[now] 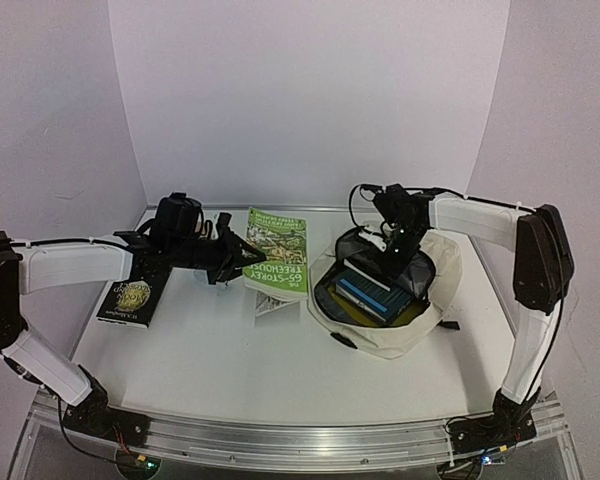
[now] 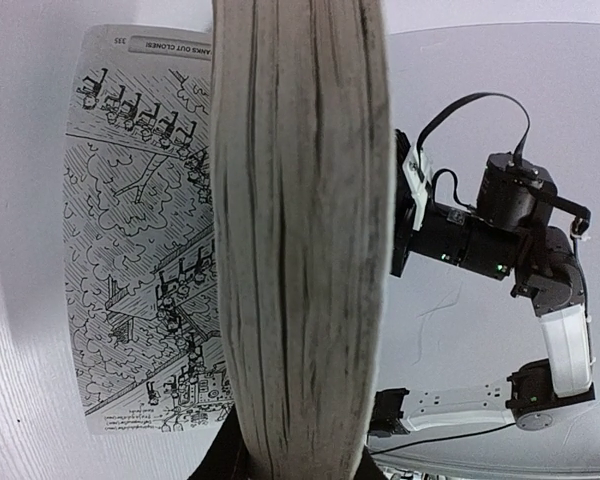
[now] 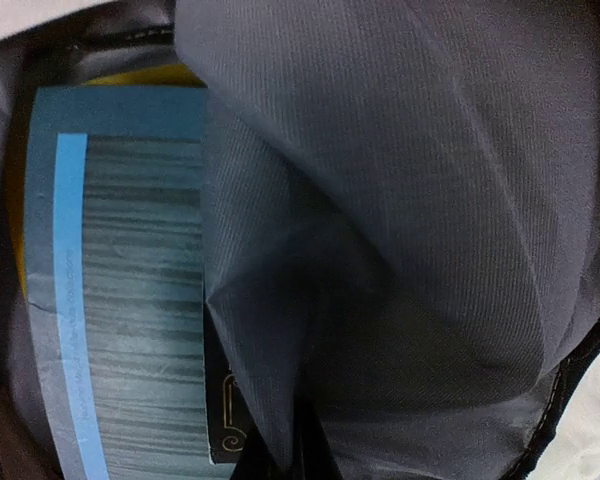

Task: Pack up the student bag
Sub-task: Place the book in the student bag.

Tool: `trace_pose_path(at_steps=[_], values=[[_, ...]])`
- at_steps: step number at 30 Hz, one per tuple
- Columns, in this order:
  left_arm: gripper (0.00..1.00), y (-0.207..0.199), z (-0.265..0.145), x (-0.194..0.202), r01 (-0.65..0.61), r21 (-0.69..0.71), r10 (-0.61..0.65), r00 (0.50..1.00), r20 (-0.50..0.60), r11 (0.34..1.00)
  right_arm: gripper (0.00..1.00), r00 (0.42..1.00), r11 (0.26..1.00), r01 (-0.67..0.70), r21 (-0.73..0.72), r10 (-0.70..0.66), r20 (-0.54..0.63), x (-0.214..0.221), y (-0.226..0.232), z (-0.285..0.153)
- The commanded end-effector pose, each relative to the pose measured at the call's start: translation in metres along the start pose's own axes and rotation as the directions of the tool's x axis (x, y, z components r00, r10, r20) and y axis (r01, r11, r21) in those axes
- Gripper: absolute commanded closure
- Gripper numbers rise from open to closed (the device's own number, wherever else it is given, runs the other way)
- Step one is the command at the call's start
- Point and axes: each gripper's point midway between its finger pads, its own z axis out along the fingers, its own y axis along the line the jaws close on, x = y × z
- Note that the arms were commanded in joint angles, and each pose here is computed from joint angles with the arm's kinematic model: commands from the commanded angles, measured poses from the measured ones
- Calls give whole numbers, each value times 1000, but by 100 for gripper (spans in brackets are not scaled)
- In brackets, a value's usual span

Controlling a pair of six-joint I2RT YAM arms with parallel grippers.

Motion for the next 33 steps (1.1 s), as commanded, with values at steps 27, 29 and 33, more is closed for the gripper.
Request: trace_pose_path(at_steps=[27, 29, 33], values=[[100, -63, 97, -67, 9, 204, -22, 998, 64, 979, 100, 917, 879, -88, -468, 255, 308, -131, 80, -89], [100, -60, 100, -79, 20, 187, -43, 992, 121, 982, 100, 913, 879, -89, -469, 260, 315, -136, 81, -90], [100, -56, 138, -75, 42, 215, -57, 996, 63, 976, 100, 891, 888, -99, -449, 280, 357, -156, 72, -98]])
